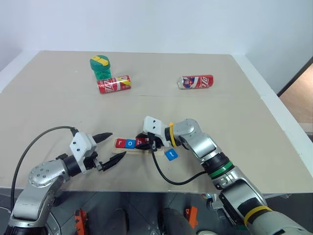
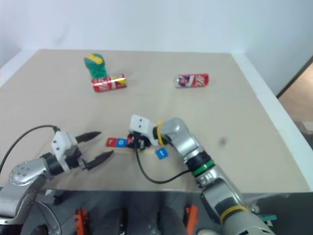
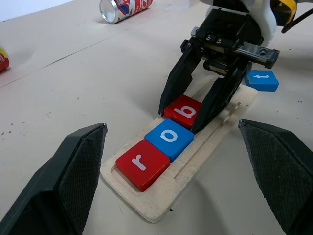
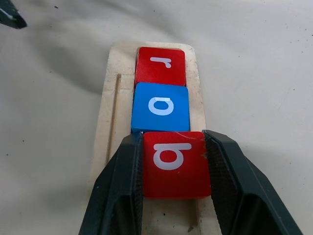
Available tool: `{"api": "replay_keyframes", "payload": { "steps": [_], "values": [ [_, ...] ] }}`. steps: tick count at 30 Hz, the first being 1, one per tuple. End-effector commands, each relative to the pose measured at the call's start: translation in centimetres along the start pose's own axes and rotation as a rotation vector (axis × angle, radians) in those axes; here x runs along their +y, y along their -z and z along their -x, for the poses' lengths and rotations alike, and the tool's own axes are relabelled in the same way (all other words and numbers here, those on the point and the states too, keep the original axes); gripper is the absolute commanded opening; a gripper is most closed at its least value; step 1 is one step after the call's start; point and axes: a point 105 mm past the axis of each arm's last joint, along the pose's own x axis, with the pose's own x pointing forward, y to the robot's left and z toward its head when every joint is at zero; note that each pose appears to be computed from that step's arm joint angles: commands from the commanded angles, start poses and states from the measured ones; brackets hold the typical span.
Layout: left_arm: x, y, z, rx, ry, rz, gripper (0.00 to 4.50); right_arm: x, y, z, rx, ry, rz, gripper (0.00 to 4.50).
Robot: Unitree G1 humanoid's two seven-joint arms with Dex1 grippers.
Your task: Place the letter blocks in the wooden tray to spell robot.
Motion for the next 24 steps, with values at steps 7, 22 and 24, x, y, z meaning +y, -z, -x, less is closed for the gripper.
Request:
{"api": "replay_keyframes", "payload": {
  "steps": [7,22,24],
  "values": [
    [0.0,-0.9,-0.2,-0.023,0.011,-0.046,4.50,0.4,-1.1,0.3,-0.018,-0.006,0.003,3.93],
    [-0.4,-0.8,-0.9,-0.030,0.045,-0.056,4.50,-1.9,-4.3,2.3,-0.113,0.117,0.016,4.46],
    [-0.5,-0.9,-0.9,-0.034,0.051,-0.053,4.50,-2.0,-5.4,3.0,-0.143,0.132,0.016,4.46]
  ]
}}
